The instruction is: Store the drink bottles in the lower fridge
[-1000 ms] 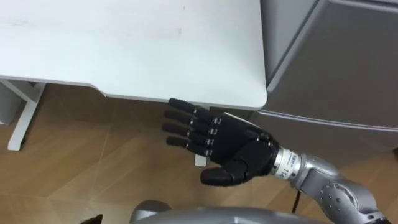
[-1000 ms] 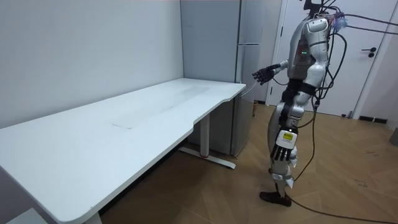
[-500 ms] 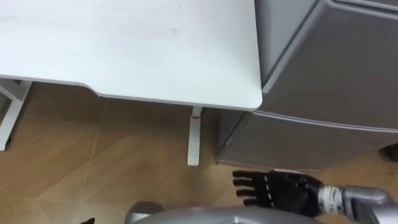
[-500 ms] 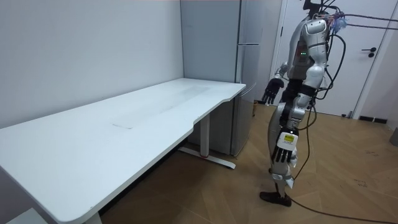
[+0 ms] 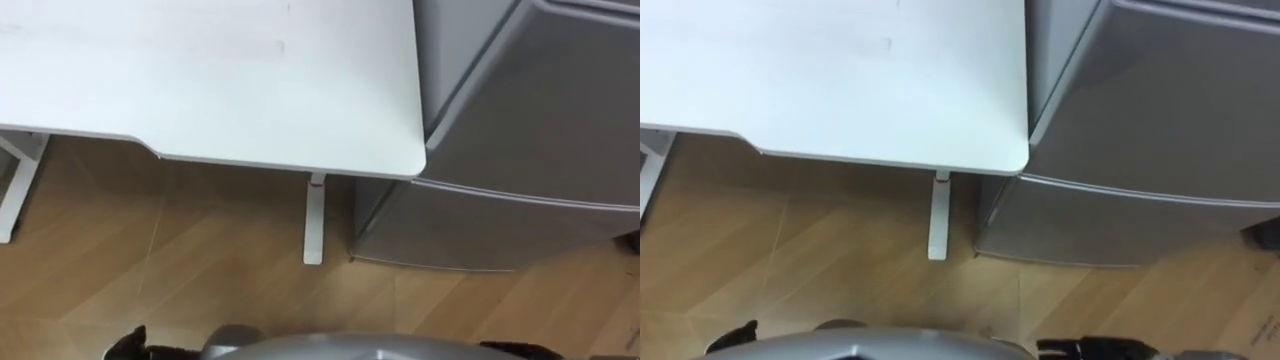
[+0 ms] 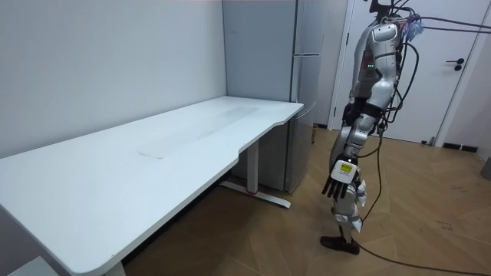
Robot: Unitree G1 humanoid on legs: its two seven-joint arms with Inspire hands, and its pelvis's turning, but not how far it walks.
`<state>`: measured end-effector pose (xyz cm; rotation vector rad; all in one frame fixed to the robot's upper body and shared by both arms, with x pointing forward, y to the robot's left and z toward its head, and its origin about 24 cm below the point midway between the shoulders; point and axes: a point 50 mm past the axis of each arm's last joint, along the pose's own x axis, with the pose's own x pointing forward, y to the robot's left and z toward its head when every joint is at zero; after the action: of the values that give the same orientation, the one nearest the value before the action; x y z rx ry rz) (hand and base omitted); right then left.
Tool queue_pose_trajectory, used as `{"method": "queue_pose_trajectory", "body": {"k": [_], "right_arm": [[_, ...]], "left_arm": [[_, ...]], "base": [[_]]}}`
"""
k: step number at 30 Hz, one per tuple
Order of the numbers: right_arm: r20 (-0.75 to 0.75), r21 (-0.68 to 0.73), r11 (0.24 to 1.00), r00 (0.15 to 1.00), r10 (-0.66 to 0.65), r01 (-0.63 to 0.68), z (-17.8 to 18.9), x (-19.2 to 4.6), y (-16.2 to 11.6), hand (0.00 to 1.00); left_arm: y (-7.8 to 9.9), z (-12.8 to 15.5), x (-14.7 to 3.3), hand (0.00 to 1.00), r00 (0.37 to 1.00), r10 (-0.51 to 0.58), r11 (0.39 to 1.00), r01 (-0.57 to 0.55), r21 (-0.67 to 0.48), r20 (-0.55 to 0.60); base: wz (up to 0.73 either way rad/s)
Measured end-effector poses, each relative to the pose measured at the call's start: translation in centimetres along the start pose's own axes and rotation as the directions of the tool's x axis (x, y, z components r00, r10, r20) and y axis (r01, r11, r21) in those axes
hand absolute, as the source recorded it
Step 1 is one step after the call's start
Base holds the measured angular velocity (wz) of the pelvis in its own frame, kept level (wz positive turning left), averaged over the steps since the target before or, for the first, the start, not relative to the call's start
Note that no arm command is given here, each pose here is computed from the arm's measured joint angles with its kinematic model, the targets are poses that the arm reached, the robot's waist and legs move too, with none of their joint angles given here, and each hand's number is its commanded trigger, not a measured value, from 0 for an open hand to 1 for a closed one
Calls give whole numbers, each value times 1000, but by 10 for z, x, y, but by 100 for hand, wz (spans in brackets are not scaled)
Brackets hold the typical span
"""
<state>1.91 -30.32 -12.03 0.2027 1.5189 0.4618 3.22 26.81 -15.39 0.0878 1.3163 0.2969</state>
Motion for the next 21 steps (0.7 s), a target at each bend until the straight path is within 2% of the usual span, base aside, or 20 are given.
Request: {"method": "queue_pose_trajectory", "body": {"k": [3,5,8,12,21], "right_arm": [[-81,136,977,985,-155,165,-27,21,7,0],[-125,257,944,976,-180,207,-45,43,26,0],[-170,347,908,967,-188,237,-57,55,40,0],[-208,362,890,955,-213,277,-58,62,46,0],[-174,272,887,925,-337,374,-29,67,40,0]], "left_arm": [[-5,2,1,0,1000,17,1000,-17,-9,5],[-14,-3,1,0,1000,10,1000,-10,-29,-10],[-24,-12,0,0,999,-16,999,14,-50,-38],[-22,-18,0,0,998,-8,997,4,-78,-58],[-17,-14,0,0,1000,0,996,-2,-85,-19]], "base": [[10],[15],[-3],[-9],[-6]]}}
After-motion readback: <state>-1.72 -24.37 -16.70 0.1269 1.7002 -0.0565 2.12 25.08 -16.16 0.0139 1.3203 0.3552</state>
